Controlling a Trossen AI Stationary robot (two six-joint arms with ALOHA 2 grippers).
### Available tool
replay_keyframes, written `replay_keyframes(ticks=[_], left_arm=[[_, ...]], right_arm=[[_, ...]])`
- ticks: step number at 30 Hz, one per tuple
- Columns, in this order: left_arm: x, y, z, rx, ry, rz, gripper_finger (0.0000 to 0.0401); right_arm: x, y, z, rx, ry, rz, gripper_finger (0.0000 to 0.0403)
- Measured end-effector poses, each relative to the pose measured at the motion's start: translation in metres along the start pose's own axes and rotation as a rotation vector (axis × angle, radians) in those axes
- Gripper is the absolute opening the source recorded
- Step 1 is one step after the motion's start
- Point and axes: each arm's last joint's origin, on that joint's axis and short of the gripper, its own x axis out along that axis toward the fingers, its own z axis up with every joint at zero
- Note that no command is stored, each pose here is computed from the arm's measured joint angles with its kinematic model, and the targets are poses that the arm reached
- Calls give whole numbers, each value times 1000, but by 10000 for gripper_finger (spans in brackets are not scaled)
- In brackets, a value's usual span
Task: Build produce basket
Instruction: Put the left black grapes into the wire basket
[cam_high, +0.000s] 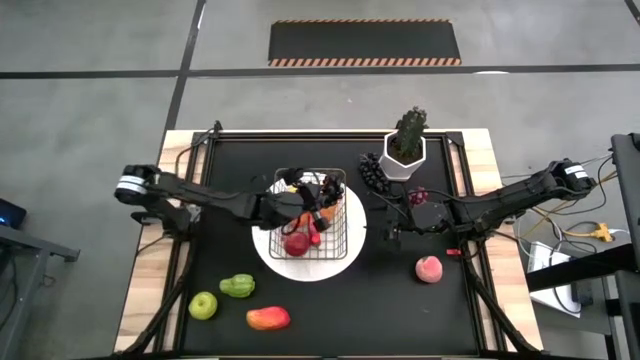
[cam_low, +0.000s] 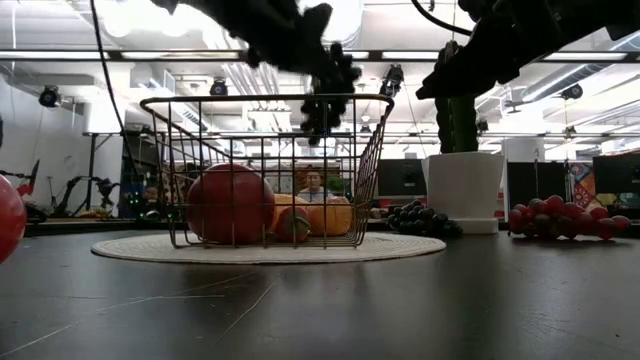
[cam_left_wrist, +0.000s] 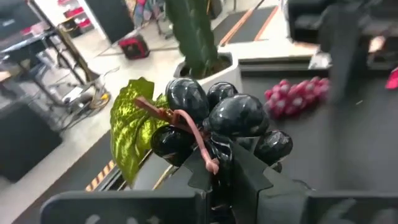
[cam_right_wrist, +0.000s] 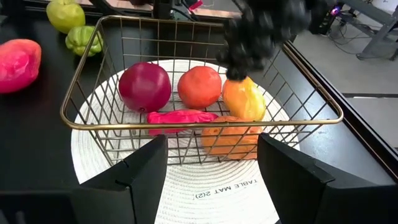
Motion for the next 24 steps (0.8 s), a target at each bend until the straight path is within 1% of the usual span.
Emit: replay_keyframes(ticks=[7,10,14,18,21,24], left_arm=[[28,3,-22,-25,66,58,13],[35,5,-28,-22,86,74,13],[42,9,-33,-67,98,95,13],[48,9,-41,-54,125,100,14],[50,7,-43,-54,128,91,26],[52,6,-45,-48,138,87,53]], right_arm=[[0,0,0,15,-1,0,231],[0,0,0,15,0,0,231],[0,0,0,21,0,0,231],[0,0,0,25,0,0,231],[0,0,0,26,-1,0,231],[0,0,0,34,-1,0,231]])
